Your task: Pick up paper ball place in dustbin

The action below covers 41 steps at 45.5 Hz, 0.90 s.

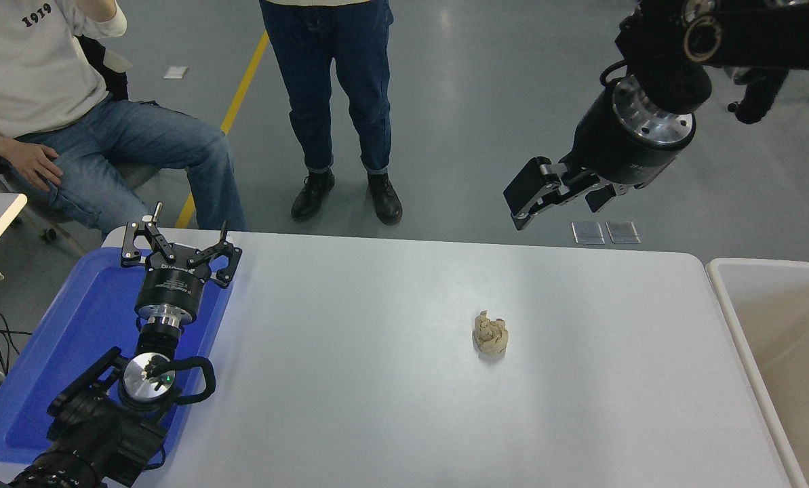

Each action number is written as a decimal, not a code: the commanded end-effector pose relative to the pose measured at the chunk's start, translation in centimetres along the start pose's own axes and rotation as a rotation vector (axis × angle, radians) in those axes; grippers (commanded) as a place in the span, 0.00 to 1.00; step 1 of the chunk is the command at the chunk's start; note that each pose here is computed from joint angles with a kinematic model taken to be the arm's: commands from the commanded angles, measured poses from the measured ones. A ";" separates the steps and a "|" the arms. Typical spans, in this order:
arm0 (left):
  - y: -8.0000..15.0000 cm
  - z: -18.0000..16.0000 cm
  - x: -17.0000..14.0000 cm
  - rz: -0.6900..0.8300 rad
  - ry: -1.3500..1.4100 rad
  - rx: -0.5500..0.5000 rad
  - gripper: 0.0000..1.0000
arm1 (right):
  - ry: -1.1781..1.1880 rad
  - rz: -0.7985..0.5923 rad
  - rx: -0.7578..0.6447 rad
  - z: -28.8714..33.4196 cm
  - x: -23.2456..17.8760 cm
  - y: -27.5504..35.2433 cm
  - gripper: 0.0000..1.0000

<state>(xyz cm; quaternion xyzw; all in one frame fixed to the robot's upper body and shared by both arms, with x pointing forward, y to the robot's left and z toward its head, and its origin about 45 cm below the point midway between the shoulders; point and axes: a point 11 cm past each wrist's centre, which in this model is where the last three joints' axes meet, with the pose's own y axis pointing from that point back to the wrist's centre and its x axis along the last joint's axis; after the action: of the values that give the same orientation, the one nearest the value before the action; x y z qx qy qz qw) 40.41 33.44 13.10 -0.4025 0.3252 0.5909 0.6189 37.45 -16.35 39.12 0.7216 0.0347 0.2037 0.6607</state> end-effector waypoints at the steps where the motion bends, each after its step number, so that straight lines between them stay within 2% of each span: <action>1: -0.1 0.0 -0.1 -0.002 0.000 0.000 1.00 | -0.014 -0.110 0.012 0.5 -2.1 -4.2 0.99; 3: -0.1 0.0 -0.1 -0.002 0.000 0.000 1.00 | -0.021 -0.121 0.010 0.8 -2.5 -5.1 0.99; 19: -0.1 0.0 -0.1 -0.004 0.000 0.002 1.00 | -0.070 0.131 -0.015 3.1 -0.7 -9.1 1.00; 41: -0.1 -0.1 -0.1 -0.005 0.000 0.007 1.00 | -0.109 0.129 -0.002 3.0 -3.1 -18.2 1.00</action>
<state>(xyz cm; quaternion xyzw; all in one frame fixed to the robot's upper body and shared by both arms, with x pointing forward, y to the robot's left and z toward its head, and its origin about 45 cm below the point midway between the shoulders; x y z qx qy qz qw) 40.47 33.31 13.18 -0.4017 0.3255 0.5886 0.6215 39.88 -18.45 25.66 0.7276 -0.0351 0.2069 0.6531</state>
